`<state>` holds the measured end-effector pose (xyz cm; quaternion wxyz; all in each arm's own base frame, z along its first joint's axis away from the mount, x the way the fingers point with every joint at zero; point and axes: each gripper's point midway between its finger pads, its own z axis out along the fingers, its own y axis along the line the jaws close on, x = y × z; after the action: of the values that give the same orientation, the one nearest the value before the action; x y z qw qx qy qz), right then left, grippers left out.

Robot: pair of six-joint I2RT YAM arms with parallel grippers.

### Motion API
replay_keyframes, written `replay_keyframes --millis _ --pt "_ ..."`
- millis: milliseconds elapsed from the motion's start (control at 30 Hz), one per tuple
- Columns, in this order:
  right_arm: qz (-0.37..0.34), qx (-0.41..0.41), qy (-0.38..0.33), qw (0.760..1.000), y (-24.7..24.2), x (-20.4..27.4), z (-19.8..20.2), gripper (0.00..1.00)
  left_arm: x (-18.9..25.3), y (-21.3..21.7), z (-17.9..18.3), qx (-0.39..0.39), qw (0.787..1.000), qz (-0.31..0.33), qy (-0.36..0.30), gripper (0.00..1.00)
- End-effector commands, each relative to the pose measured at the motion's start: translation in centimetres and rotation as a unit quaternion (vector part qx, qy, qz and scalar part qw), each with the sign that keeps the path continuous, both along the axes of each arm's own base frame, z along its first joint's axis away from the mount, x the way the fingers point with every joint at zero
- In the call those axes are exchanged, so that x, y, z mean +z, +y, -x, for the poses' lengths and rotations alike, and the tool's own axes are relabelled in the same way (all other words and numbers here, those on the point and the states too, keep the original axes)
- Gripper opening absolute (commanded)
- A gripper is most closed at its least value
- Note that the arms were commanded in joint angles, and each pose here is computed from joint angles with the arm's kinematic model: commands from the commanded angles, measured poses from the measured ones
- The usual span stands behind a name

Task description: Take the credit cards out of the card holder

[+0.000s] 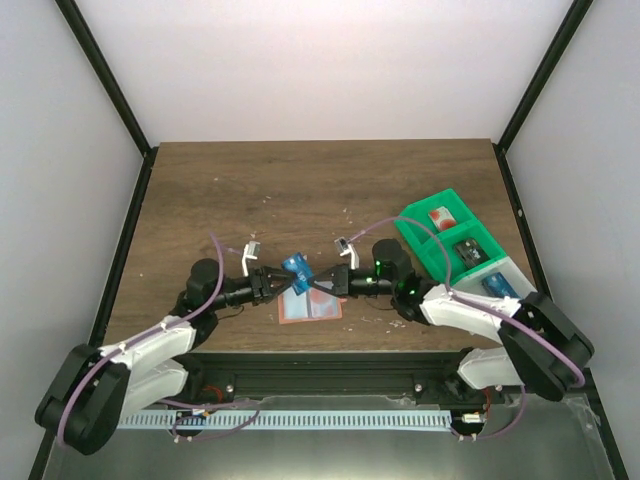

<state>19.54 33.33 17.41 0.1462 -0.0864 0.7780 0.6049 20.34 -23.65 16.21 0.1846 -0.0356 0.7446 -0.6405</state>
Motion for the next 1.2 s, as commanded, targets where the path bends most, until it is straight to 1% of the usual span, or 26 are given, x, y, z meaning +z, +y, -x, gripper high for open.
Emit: replay_keyframes --millis 0,167,233,300,400,500,533,567,600,733,833,867,900,967,1067,1167 --pt "0.003 0.059 -0.052 0.997 -0.5 0.7 2.5 0.00 1.5 -0.4 0.7 -0.040 0.997 -0.033 -0.058 0.52" --pt "-0.025 0.109 -0.092 0.989 -1.1 2.5 4.7 0.00 2.9 -0.3 1.1 -0.046 0.995 -0.034 -0.082 0.53" --pt "-0.030 0.124 -0.105 0.986 -1.2 3.0 5.3 0.01 3.4 -0.4 1.3 -0.055 0.994 -0.029 -0.092 0.50" --pt "-0.029 0.133 -0.111 0.984 -1.3 3.3 5.6 0.00 3.9 -0.5 1.6 -0.068 0.992 -0.026 -0.101 0.45" --pt "-0.026 0.137 -0.116 0.983 -1.4 3.5 5.8 0.00 4.6 -0.8 2.2 -0.088 0.990 -0.019 -0.111 0.35" --pt "-0.023 0.137 -0.119 0.983 -1.5 3.4 5.8 0.01 4.8 -0.8 2.3 -0.095 0.988 -0.022 -0.117 0.22" --pt "-0.021 0.136 -0.119 0.983 -1.5 3.3 5.8 0.01 4.6 -0.8 2.2 -0.094 0.989 -0.026 -0.115 0.16" --pt "-0.020 0.134 -0.119 0.984 -1.5 3.3 5.7 0.01 4.6 -0.8 2.2 -0.093 0.989 -0.027 -0.114 0.07" --pt "-0.018 0.130 -0.118 0.984 -1.5 3.3 5.6 0.03 4.6 -0.8 2.2 -0.092 0.989 -0.026 -0.113 0.00" --pt "-0.019 0.095 -0.099 0.990 -1.5 3.3 4.6 0.21 4.6 -0.6 2.0 -0.074 0.992 -0.008 -0.101 0.00" --pt "-0.043 0.053 -0.063 0.996 -1.7 3.5 3.8 0.31 4.7 -0.3 1.3 -0.044 0.995 0.007 -0.089 0.00" --pt "-0.059 0.042 -0.050 0.996 -1.7 3.7 3.6 0.33 5.0 -0.1 1.0 -0.029 0.995 0.017 -0.093 0.00" --pt "-0.088 0.032 -0.052 0.994 -1.7 4.7 3.4 0.34 5.2 0.1 0.6 -0.014 0.995 0.025 -0.094 0.00" --pt "-0.115 0.015 -0.032 0.993 -1.7 5.3 2.9 0.35 5.3 0.4 0.0 0.012 0.995 0.041 -0.090 0.00" --pt "-0.119 -0.006 -0.006 0.993 -1.3 5.1 1.9 0.36 5.8 1.0 -0.8 0.044 0.993 0.066 -0.092 0.00" --pt "-0.119 -0.020 0.004 0.993 -1.2 5.1 1.3 0.36 6.2 1.2 -1.2 0.059 0.991 0.083 -0.091 0.00"
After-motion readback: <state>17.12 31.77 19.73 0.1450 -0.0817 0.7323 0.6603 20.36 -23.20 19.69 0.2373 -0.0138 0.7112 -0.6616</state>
